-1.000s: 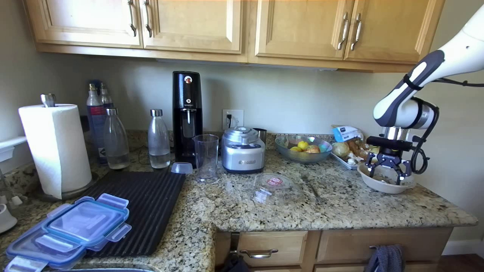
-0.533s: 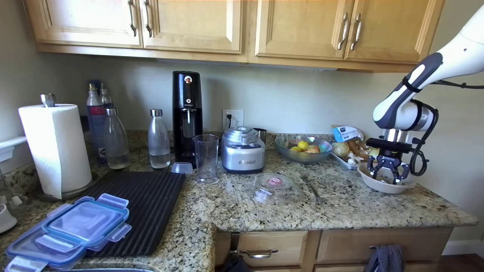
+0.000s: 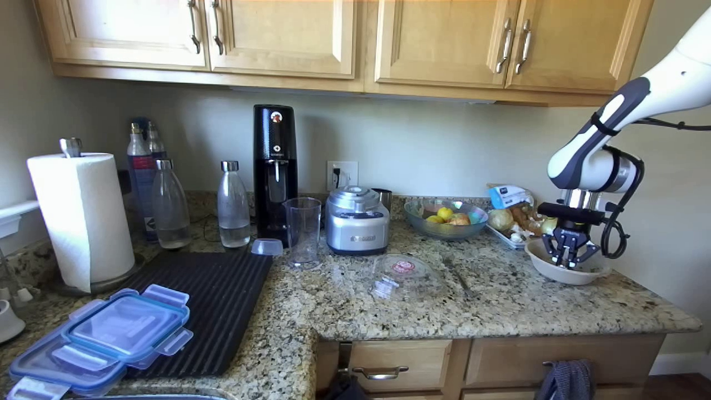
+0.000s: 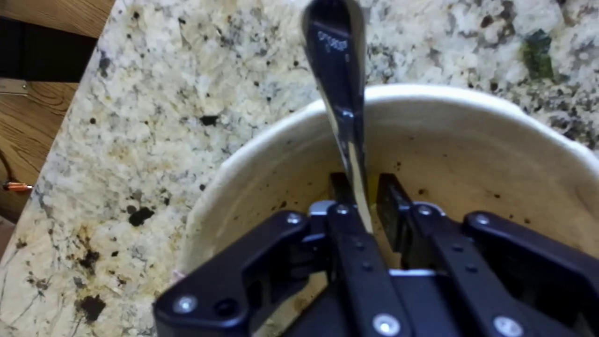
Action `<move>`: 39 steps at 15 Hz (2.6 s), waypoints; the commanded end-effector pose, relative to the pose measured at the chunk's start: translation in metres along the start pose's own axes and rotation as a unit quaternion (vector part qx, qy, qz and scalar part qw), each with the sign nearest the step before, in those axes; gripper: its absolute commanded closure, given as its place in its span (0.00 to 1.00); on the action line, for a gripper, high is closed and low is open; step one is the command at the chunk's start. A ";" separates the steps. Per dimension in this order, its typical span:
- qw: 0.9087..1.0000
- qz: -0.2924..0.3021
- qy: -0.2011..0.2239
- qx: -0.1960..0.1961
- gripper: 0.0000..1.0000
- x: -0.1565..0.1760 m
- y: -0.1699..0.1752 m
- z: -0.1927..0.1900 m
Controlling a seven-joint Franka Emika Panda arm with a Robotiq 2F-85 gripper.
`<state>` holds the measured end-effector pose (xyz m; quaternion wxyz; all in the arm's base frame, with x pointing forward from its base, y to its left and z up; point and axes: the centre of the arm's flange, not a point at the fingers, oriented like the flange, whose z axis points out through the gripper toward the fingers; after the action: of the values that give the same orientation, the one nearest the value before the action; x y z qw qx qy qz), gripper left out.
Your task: Take the forks from the bowl and put them on the counter then unstack the bowls
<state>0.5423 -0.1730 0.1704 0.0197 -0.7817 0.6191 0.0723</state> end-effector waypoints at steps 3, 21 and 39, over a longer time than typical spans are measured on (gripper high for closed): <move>1.000 0.006 0.010 0.019 0.94 -0.006 0.013 -0.012; 0.944 -0.295 0.135 0.058 0.93 -0.154 -0.043 -0.134; 0.856 -0.502 0.119 -0.001 0.93 -0.230 -0.119 0.008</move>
<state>0.5932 0.0728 0.2025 -0.0184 -0.9860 0.1622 -0.0343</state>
